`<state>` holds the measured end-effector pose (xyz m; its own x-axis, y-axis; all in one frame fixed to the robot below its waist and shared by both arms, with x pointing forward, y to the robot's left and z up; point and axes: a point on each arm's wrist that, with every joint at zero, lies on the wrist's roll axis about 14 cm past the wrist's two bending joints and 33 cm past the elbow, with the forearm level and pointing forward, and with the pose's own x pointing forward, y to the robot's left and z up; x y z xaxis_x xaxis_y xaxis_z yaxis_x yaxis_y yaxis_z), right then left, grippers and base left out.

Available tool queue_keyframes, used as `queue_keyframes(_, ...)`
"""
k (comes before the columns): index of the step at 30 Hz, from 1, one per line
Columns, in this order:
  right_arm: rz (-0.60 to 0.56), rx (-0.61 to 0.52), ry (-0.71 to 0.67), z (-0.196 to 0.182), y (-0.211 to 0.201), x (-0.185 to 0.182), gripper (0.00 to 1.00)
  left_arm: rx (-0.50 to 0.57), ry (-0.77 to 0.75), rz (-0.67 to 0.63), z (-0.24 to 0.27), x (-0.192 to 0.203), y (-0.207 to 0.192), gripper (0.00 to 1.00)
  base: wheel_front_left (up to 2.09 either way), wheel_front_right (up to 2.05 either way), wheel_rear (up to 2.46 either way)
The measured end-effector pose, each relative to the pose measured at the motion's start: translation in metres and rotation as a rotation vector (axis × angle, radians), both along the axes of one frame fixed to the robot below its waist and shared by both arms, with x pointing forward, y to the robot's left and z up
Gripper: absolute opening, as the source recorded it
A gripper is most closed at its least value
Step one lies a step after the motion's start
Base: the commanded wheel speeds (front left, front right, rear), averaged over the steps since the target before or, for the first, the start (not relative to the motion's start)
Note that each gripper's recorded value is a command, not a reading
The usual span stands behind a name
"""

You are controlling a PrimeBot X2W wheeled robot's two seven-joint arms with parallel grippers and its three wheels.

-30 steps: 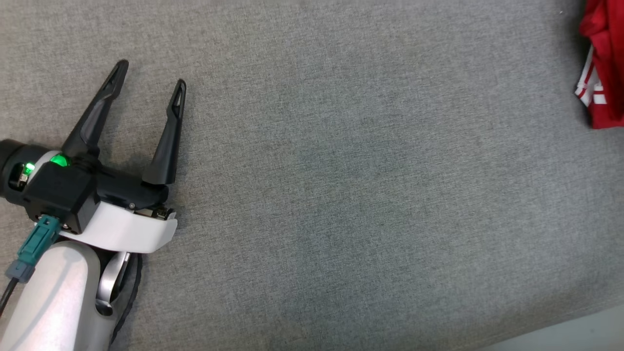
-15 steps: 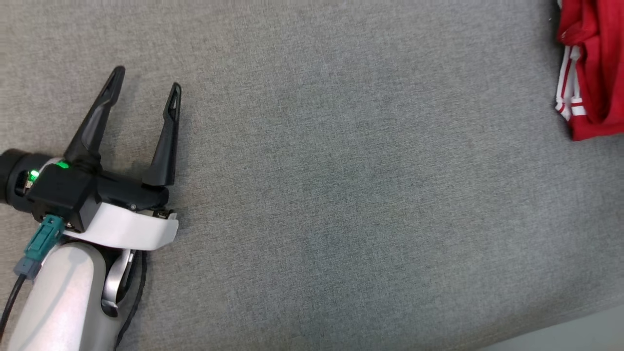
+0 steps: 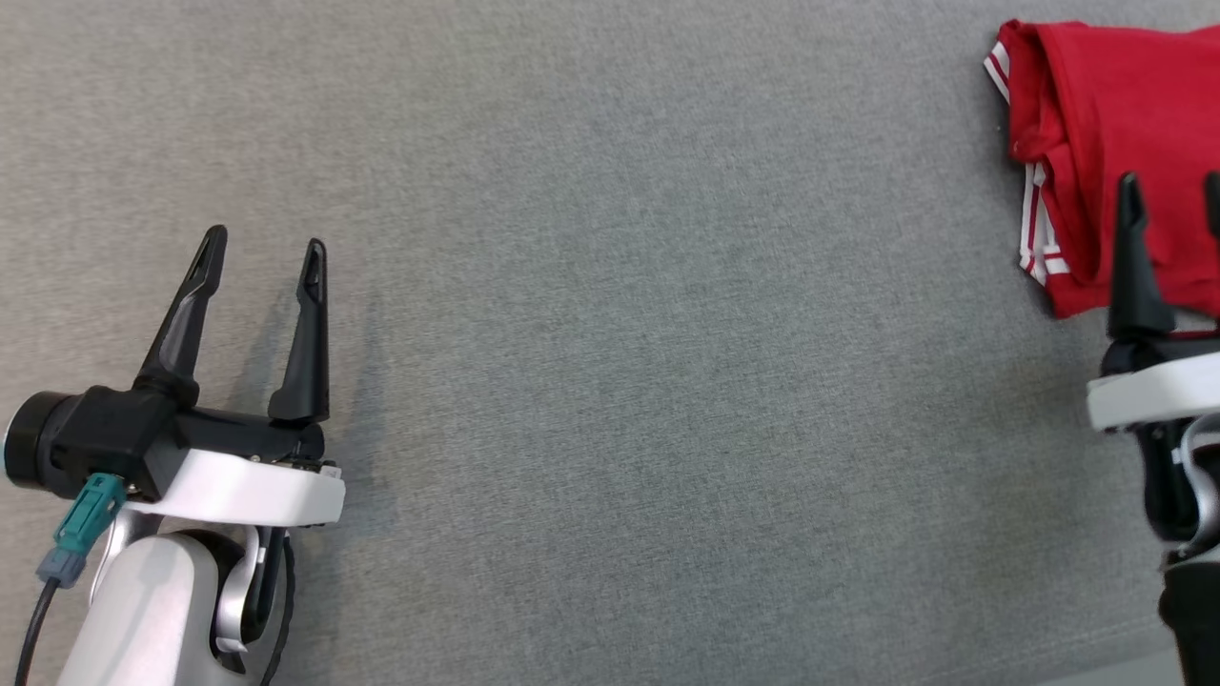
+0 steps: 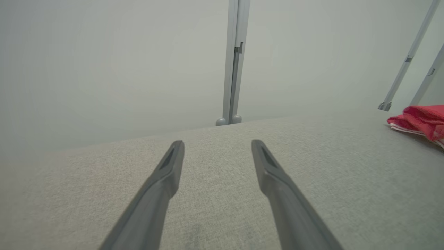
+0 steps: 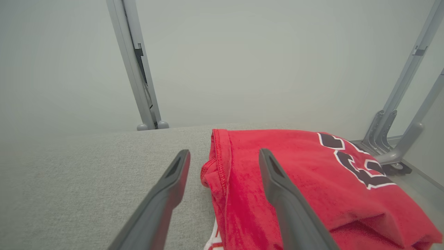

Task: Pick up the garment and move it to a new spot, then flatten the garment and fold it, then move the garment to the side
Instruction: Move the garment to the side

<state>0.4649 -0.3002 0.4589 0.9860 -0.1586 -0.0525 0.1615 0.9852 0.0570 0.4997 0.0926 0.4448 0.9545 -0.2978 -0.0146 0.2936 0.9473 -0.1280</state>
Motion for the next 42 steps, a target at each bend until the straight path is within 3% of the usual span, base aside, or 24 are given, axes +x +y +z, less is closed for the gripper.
queue_keyframes(8, 0.146, 0.041, -0.041, 0.018, 0.066, -0.003, 1.00, 0.010, -0.015, 0.117, 0.017, -0.021, 0.039, 1.00, 0.00, 0.00, 0.00)
queue_keyframes(15, 0.196, 0.056, -0.069, 0.035, 0.093, -0.021, 1.00, -0.003, -0.025, 0.199, 0.030, -0.047, 0.065, 1.00, 0.00, 0.00, 0.00)
queue_keyframes(33, 0.147, 0.060, -0.083, 0.064, 0.084, -0.099, 1.00, 0.000, 0.000, 0.279, 0.044, -0.126, 0.087, 1.00, 0.00, 0.00, 0.00)
queue_keyframes(42, 0.155, 0.049, -0.100, 0.077, 0.086, -0.114, 1.00, -0.002, 0.001, 0.300, 0.048, -0.148, 0.093, 1.00, 0.00, 0.00, 0.00)
